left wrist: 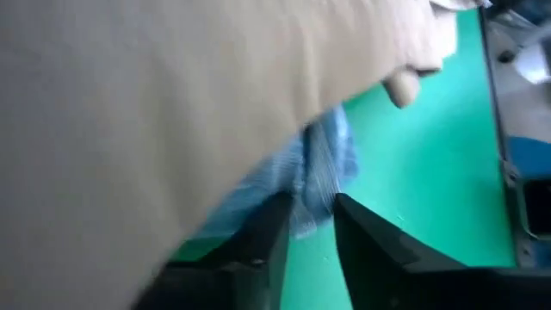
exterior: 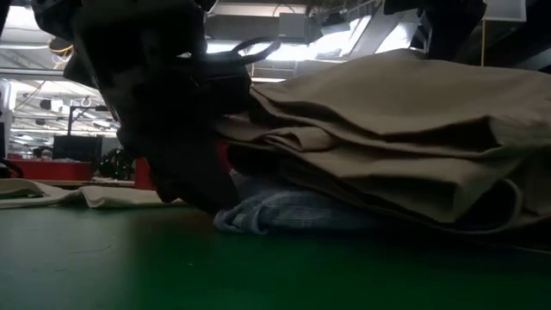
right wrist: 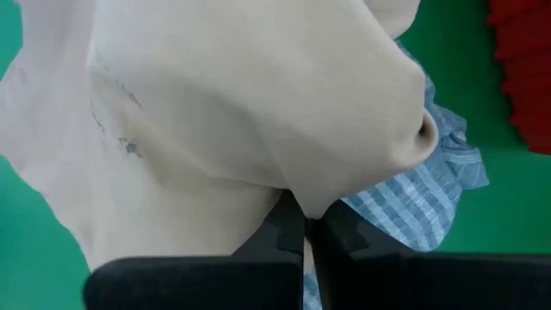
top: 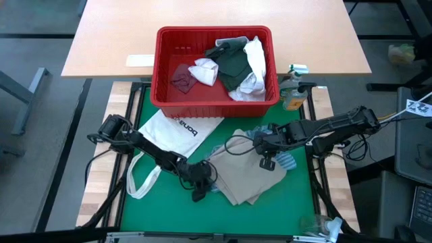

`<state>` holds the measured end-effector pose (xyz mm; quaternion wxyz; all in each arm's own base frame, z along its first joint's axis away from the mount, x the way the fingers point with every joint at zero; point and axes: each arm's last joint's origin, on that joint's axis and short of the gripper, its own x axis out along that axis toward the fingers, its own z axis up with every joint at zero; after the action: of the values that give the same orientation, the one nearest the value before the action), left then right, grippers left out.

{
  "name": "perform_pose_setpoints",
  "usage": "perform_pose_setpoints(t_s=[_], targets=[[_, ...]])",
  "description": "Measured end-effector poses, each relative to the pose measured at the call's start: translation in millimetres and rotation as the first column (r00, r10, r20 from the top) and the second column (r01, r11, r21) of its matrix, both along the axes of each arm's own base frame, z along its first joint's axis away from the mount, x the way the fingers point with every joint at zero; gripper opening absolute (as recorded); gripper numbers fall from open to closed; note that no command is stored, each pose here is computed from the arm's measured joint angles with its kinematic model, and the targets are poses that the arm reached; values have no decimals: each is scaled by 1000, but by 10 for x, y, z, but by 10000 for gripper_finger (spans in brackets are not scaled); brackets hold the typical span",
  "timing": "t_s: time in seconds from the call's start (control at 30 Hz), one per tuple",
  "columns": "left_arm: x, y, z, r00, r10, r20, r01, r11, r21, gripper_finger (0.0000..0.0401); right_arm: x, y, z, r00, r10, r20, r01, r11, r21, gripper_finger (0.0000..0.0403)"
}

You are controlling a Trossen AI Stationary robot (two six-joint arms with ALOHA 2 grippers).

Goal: Fold Laundry from Bin
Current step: Stack the brown shorts on top of the blue polo shirt

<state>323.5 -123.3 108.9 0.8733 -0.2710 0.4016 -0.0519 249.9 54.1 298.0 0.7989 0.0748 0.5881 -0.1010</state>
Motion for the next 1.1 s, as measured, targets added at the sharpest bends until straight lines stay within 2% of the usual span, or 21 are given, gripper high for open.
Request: perform_pose_setpoints(t_s=[0.13,0.2,0.37,0.47,0.7,0.93,1.0,1.1], targets=[[-34,-21,-8,987,-142,-72,131,982,-137,128,-2,3,-1,1000,25,-5,-25,1000,6,3],[-46,-44,1,979,-180,-94,157,965,-212,134,-2,5,-1,1000,29,-6,-29,1000,9,3],[-109,-128,212,963,-264,-55,239,930,-279,136,-2,5,-1,1000,29,-7,-29,1000,9,3],[-152,-146,413,960,-278,-7,264,918,-295,133,-3,5,-1,1000,30,-7,-30,1000,9,3],[-184,46,973,966,-158,206,209,943,-257,132,-2,5,-1,1000,30,-7,-30,1000,10,3],[-179,259,1378,883,-34,468,113,983,-143,132,-2,5,-1,1000,30,-6,-30,1000,10,3],[-168,307,1435,858,-2,513,75,990,-123,132,-2,5,-1,1000,30,-7,-30,1000,10,3],[-151,394,1462,847,84,526,-24,993,-119,132,-2,6,-1,999,31,-7,-31,999,14,3]])
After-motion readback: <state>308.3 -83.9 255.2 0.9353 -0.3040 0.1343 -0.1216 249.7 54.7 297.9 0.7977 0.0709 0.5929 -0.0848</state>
